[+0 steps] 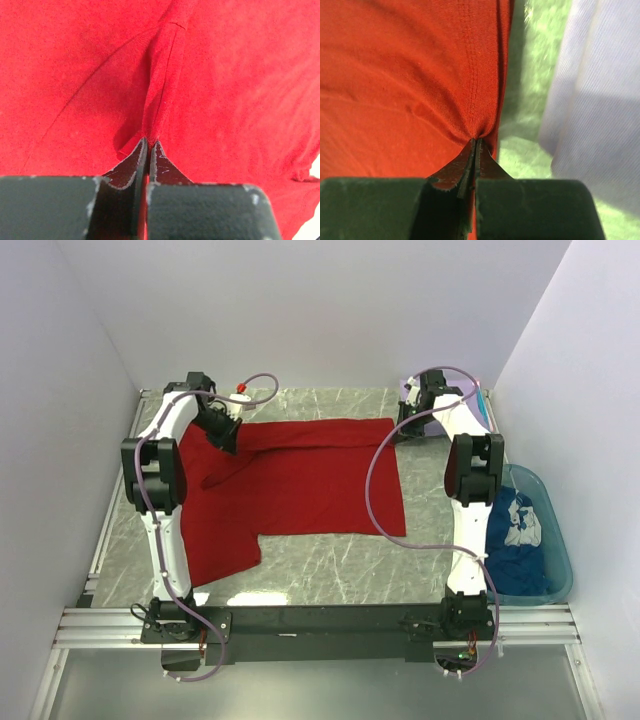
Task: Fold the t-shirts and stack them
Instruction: Fold the tshirt
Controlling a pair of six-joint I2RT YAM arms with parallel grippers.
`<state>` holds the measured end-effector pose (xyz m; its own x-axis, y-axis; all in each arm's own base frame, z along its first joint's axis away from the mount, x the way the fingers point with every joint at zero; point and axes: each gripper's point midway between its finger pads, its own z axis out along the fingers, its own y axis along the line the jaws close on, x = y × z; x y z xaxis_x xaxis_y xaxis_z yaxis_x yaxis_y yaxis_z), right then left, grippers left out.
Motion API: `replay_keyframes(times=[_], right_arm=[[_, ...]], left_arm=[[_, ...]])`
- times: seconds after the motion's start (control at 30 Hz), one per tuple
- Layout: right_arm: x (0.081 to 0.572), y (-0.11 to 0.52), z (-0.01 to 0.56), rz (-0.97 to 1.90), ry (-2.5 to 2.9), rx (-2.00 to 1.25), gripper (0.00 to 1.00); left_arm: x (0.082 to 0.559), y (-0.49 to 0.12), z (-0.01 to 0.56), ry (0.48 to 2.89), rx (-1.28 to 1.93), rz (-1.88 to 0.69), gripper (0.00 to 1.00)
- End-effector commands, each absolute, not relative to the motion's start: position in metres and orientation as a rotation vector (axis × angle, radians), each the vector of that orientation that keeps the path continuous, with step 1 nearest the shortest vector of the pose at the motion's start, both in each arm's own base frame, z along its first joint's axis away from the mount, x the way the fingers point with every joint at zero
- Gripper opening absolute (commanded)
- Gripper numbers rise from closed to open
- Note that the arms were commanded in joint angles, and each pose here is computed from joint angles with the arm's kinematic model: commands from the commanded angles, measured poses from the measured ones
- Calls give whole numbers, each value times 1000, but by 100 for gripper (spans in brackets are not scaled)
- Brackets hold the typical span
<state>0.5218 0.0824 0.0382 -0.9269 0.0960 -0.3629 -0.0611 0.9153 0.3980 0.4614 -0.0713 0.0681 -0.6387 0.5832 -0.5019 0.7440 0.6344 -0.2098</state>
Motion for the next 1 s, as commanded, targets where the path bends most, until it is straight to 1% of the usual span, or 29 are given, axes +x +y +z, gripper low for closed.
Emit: replay_keyframes(times=[0.0,0.2,0.43,0.53,0.57,0.6,0.63,0.67,0.7,0.73,0.77,0.83,0.87,0.97], right_arm=[[516,84,83,599,2631,-13,0],[510,81,79,576,2659,-26,0],[502,81,62,547,2709,-47,0],[498,82,55,541,2728,-68,0],[498,81,53,539,2733,-70,0],[496,82,52,535,2743,-78,4],[496,83,53,533,2744,-86,12],[496,83,52,527,2747,-111,35],[493,82,54,521,2753,-125,49],[493,83,57,528,2744,-153,57],[493,84,63,538,2735,-169,69],[488,91,71,592,2724,-207,75],[487,93,80,610,2705,-227,78],[481,108,95,695,2662,-313,78]], left_arm=[[455,-66,109,2397,1099,-525,0],[444,-62,113,2399,1142,-511,0],[430,-58,91,2460,1150,-523,0],[427,-56,81,2477,1180,-477,1],[426,-58,78,2477,1186,-479,3],[425,-57,77,2491,1183,-459,10],[424,-58,76,2492,1180,-464,25],[425,-55,78,2495,1158,-465,32],[424,-56,82,2494,1127,-496,37],[426,-56,88,2485,1112,-505,43],[427,-41,90,2504,1048,-516,45],[428,-30,99,2525,965,-549,48],[429,-14,101,2543,905,-551,48],[420,8,103,2583,800,-583,48]])
